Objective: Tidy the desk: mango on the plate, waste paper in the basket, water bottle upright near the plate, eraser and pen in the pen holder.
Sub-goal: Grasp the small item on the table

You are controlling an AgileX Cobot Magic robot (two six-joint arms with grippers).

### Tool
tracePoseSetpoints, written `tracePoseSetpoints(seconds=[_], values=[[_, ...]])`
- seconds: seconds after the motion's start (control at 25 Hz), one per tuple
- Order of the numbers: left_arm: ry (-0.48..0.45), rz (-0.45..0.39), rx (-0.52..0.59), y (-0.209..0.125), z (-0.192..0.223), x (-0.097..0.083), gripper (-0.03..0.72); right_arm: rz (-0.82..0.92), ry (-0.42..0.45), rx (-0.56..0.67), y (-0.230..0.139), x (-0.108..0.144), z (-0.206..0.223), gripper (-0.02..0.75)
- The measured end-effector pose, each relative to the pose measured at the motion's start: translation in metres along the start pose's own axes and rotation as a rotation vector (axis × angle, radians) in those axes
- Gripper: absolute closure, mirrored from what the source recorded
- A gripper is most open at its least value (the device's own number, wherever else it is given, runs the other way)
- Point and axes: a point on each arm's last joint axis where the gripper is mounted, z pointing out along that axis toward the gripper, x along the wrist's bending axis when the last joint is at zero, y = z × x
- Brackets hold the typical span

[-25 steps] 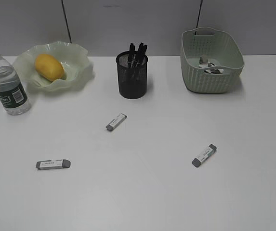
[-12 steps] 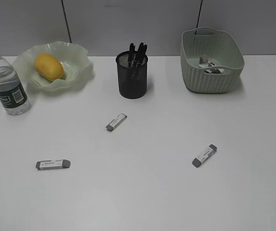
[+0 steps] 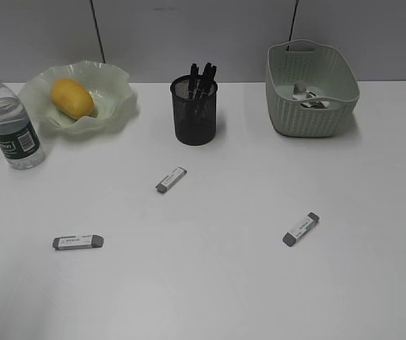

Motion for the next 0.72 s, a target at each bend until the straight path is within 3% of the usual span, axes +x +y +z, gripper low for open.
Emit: tracePoseSetpoints(seconds=[0.28,0.44,0.56,0.72], values=[[-0.064,0.088,0.290,0.035,0.080,0.005,0.361,0.001,-0.001,0.000,0.000,0.000,0.000,0.288],[-0.102,0.156,0.376,0.049,0.119,0.008,0.290,0.003,-0.004,-0.001,0.000,0.000,0.000,0.288],[-0.148,0.248,0.458,0.050,0.151,0.003,0.244,0.007,-0.008,-0.001,0.000,-0.001,0.000,0.288],[-0.216,0.460,0.577,0.039,0.189,-0.016,0.231,0.011,-0.011,-0.002,0.000,-0.001,0.000,0.288]])
